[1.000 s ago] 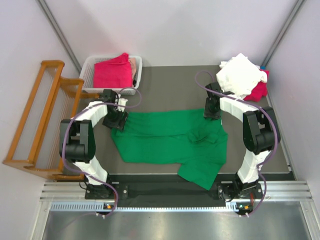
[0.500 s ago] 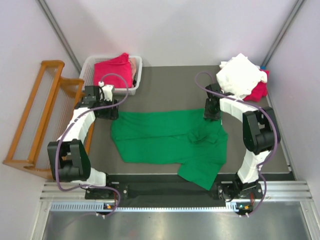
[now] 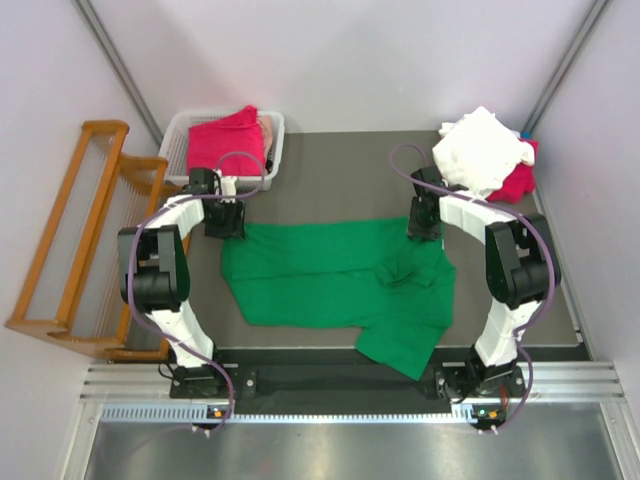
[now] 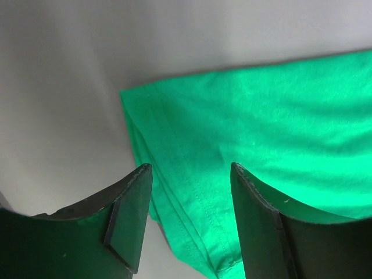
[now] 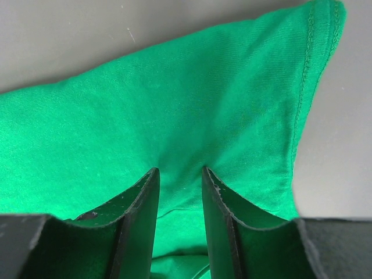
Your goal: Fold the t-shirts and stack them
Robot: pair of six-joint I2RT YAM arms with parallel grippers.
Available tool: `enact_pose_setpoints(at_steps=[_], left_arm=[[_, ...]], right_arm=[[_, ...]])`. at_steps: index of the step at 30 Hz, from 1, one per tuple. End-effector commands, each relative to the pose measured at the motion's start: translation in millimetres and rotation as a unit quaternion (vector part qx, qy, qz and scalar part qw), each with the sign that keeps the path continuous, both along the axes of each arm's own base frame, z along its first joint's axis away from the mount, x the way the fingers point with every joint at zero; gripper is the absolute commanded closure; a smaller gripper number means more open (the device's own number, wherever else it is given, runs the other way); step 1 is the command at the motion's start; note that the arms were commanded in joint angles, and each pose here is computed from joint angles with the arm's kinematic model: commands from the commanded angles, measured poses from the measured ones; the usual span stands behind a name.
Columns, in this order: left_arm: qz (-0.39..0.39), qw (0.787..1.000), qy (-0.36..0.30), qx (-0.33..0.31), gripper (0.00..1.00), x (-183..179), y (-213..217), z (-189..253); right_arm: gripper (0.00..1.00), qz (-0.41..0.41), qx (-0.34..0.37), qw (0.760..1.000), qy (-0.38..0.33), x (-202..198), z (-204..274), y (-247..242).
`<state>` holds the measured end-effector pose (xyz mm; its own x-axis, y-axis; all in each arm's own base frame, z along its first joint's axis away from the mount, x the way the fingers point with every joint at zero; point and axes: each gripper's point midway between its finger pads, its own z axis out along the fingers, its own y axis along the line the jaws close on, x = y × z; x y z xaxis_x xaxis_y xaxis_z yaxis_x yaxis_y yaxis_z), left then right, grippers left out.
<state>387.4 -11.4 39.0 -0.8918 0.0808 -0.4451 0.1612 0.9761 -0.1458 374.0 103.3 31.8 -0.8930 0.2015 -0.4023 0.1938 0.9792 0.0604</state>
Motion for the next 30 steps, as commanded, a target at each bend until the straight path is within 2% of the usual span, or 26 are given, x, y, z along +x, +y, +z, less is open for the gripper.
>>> enact_pose_setpoints(at_steps=[1, 10, 15, 20, 30], left_arm=[[0.005, 1.000, -0.012, -0.006, 0.39, 10, -2, 7], [0.005, 1.000, -0.015, 0.003, 0.39, 11, 2, 9], [0.009, 1.000, -0.011, 0.011, 0.48, 10, 5, 3], [0.010, 1.000, -0.004, 0.020, 0.51, 11, 8, -8], [0.014, 0.999, 0.000, 0.030, 0.50, 12, 12, -15]], right_arm=[[0.64, -0.003, 0.007, 0.999, -0.032, 11, 19, -1], [0.65, -0.001, 0.007, 0.999, -0.035, 11, 21, -1], [0.65, -0.002, 0.007, 0.999, -0.034, 10, 21, -1], [0.65, -0.002, 0.008, 0.999, -0.035, 10, 23, -1], [0.65, -0.003, 0.005, 0.999, -0.036, 9, 22, -3]])
